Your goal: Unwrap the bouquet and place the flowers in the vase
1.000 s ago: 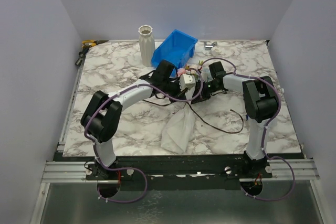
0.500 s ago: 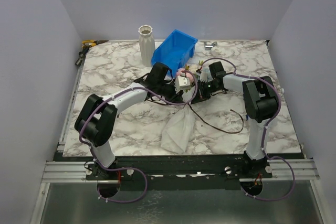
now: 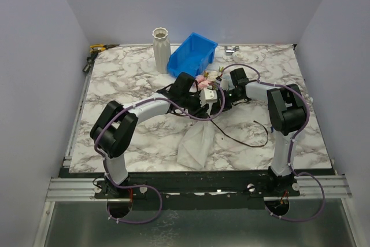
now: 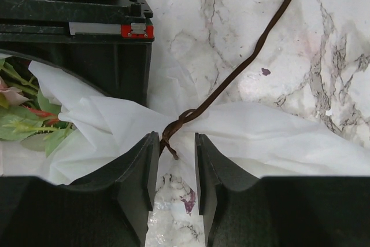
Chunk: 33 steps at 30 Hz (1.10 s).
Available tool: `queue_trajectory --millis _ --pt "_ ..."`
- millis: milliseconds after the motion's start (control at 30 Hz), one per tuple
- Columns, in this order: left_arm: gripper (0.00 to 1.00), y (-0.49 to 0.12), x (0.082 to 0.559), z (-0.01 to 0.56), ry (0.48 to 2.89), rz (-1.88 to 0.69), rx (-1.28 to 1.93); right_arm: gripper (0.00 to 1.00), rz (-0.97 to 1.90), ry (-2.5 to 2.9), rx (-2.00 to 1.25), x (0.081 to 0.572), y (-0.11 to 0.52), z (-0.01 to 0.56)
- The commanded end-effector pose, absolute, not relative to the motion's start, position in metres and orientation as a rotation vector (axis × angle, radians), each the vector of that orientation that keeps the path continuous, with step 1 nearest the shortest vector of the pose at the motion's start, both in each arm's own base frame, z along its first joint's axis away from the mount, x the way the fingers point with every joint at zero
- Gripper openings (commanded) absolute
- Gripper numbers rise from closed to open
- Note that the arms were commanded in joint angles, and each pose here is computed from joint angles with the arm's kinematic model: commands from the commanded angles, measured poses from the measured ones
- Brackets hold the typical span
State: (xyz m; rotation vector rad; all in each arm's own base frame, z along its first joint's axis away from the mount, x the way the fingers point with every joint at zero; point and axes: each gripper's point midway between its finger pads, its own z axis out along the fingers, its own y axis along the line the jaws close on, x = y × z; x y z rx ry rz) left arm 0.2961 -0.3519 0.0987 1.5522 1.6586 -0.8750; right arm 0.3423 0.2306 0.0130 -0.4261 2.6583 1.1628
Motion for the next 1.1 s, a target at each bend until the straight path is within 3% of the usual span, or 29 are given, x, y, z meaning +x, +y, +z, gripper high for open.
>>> queue_trajectory --millis 0,200,233,667,1000,1033,1067 --pt "0.35 -0.361 0.313 0.106 1.638 -0.821 1.512 0.0 0.871 2.889 -0.402 0.318 0.195 -0.06" --pt "0.02 -0.359 0.315 0.107 1.683 -0.821 1.466 0.0 0.865 2.89 -0.403 0.319 0.194 -0.061" --pt "0.0 -0.358 0.315 0.108 1.683 -0.818 1.459 0.01 0.866 2.891 -0.406 0.318 0.194 -0.061" --pt "0.0 -0.309 0.324 0.105 1.83 -0.75 1.238 0.01 0.861 2.892 -0.402 0.317 0.193 -0.061" --pt "0.0 -0.297 0.309 0.108 1.762 -0.746 1.28 0.01 0.859 2.888 -0.406 0.317 0.193 -0.06" --pt "0.06 -0.301 0.306 0.115 1.725 -0.771 1.304 0.01 0.86 2.888 -0.405 0.317 0.193 -0.06" --pt "0.19 -0.306 0.302 0.12 1.681 -0.801 1.344 0.0 0.863 2.888 -0.405 0.316 0.194 -0.06"
